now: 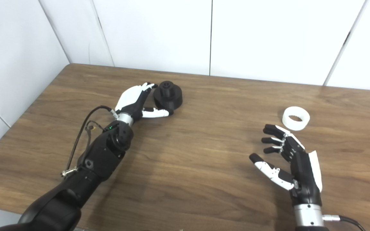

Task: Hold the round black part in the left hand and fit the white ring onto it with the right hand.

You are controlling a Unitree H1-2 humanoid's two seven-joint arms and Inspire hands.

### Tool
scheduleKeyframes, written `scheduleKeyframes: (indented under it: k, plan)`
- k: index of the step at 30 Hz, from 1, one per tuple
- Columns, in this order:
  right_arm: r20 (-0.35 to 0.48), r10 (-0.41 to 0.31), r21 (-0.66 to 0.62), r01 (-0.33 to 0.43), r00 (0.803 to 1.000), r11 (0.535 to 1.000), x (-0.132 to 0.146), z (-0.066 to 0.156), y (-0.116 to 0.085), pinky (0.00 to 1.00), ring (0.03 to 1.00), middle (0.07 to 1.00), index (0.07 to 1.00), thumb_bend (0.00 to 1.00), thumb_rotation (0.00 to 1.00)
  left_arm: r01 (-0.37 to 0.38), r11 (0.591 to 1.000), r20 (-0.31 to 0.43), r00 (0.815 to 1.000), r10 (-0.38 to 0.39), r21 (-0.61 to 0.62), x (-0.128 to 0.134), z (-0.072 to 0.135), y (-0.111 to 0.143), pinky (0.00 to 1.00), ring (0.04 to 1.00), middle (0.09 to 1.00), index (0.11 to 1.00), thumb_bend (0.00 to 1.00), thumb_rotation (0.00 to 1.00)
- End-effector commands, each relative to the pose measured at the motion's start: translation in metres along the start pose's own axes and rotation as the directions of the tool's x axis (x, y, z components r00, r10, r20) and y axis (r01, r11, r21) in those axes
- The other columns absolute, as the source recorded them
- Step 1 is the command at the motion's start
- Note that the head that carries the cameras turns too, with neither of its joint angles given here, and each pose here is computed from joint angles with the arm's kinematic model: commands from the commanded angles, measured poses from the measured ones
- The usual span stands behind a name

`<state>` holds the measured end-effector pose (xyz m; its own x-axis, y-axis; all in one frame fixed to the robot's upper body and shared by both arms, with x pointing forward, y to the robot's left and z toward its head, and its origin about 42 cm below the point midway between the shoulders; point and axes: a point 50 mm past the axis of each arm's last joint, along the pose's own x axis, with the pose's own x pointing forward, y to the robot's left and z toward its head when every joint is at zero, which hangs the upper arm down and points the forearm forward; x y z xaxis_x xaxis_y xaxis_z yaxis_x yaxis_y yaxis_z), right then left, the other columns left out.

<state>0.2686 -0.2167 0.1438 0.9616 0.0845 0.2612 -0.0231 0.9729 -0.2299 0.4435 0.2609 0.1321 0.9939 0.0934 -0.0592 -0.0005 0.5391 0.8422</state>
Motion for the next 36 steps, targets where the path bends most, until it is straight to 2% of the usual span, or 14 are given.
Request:
scheduleKeyframes:
  k: [1,15,23,36]
  plan:
    - [0.043,-0.003,-0.003,0.003,0.999,1.000,-0.002,0.011,-0.002,0.54,0.669,0.751,0.744,0.67,0.22,-0.035,0.999,0.012,0.999,0.035,-0.013,0.012,0.008,0.012,0.93,1.000,1.000,0.899,1.00,0.55]
    - [0.028,-0.008,0.007,0.008,1.000,1.000,-0.004,0.015,-0.002,0.55,0.686,0.756,0.749,0.67,0.23,-0.047,0.997,0.006,0.999,0.048,-0.058,0.020,0.012,0.004,0.96,1.000,1.000,0.876,1.00,0.53]
    - [0.028,-0.011,0.005,0.011,1.000,1.000,-0.005,0.015,-0.002,0.55,0.675,0.754,0.750,0.67,0.23,-0.028,0.998,0.014,0.999,0.029,-0.054,0.020,0.013,0.000,0.92,1.000,1.000,0.869,1.00,0.53]
    - [0.023,-0.011,0.019,0.010,1.000,1.000,-0.006,0.016,-0.003,0.57,0.690,0.759,0.752,0.68,0.23,-0.006,0.994,0.033,0.999,0.010,-0.108,0.021,0.016,-0.005,0.97,1.000,1.000,0.850,1.00,0.48]
